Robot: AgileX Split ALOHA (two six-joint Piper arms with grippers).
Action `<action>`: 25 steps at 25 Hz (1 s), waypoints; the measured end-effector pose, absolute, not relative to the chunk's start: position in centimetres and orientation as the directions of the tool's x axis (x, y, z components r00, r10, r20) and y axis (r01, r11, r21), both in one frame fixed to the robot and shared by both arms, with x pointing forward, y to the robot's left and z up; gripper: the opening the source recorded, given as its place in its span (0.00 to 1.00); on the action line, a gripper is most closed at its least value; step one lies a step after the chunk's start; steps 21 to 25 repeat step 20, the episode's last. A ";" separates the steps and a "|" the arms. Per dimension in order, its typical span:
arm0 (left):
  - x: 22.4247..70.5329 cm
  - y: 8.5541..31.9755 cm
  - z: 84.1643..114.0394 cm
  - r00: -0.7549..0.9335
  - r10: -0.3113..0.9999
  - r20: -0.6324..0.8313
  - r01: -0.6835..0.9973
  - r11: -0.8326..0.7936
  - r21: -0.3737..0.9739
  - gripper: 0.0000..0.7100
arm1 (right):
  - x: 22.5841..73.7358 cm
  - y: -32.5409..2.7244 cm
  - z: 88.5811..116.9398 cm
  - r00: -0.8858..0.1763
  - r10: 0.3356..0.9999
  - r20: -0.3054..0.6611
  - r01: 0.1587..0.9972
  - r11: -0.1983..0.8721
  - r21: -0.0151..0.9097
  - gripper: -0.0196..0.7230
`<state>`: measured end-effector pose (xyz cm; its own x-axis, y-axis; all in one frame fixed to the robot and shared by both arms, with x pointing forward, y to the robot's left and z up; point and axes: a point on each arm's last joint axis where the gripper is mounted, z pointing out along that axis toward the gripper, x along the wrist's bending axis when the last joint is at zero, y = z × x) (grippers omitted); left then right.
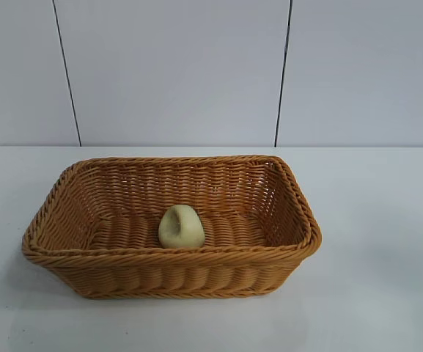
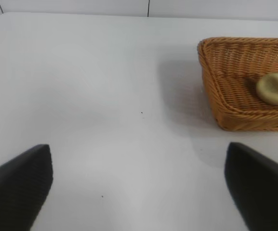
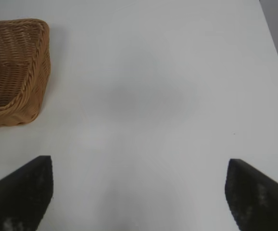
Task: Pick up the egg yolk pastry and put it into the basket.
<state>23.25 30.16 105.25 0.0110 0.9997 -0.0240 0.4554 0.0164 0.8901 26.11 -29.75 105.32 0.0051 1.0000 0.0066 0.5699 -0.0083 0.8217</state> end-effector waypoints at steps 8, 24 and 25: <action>23.2 30.2 105.2 0.011 1.000 -0.024 0.455 0.016 0.890 0.98 | 23.5 -29.7 105.4 0.004 1.000 0.005 0.426 -0.006 0.905 0.96; 23.2 30.2 105.2 0.011 1.000 -0.024 0.455 0.016 0.890 0.98 | 23.5 -29.7 105.4 0.004 1.000 0.006 0.426 -0.007 0.905 0.96; 23.2 30.2 105.2 0.011 1.000 -0.024 0.455 0.016 0.890 0.98 | 23.5 -29.7 105.4 0.004 1.000 0.006 0.426 -0.007 0.905 0.96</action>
